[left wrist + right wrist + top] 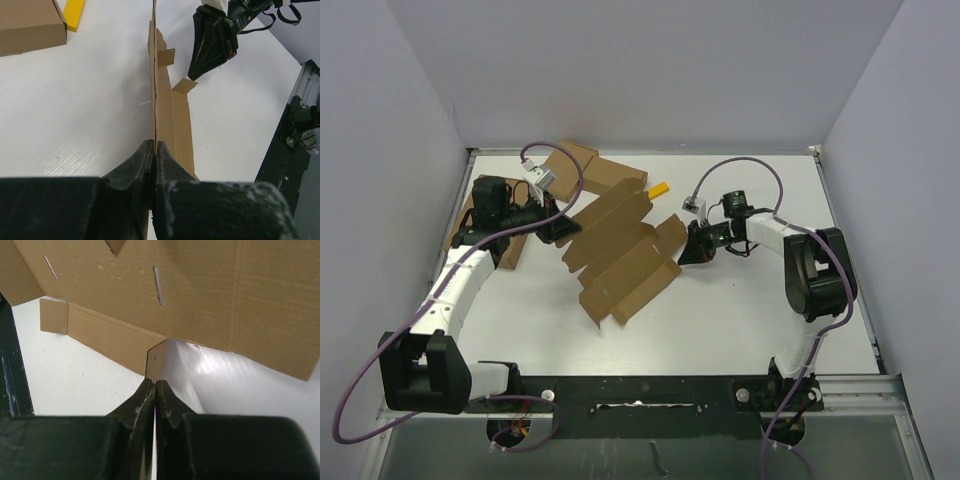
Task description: Fold the paper box
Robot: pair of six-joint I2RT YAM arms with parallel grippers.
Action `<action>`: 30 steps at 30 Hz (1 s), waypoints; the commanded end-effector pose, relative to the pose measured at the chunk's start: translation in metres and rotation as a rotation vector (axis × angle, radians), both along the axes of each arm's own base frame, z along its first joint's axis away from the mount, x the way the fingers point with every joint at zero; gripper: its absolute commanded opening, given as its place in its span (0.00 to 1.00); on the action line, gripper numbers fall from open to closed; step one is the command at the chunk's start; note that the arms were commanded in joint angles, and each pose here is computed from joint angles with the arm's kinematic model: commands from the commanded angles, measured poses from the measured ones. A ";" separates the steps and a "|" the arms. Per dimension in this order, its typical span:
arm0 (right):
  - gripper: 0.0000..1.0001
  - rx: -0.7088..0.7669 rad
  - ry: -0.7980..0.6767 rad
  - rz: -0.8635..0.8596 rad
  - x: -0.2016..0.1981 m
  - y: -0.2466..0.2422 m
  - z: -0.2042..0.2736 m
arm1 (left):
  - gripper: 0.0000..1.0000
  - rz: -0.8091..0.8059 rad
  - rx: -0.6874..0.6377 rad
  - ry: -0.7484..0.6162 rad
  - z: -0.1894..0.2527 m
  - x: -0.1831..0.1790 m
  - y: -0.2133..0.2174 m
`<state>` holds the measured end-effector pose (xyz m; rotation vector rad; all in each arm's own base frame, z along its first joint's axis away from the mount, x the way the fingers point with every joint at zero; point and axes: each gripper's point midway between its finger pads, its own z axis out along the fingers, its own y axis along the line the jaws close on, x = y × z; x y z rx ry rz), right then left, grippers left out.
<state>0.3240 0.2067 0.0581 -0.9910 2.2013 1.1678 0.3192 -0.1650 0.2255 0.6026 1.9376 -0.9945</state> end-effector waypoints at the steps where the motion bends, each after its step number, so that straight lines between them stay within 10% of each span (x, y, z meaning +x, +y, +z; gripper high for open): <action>1: 0.00 0.044 -0.037 0.068 0.000 0.017 0.014 | 0.00 -0.017 -0.025 -0.053 0.012 0.005 -0.002; 30: 0.00 -0.016 0.083 0.125 -0.013 0.043 -0.021 | 0.00 -0.042 -0.053 -0.014 0.006 0.004 -0.009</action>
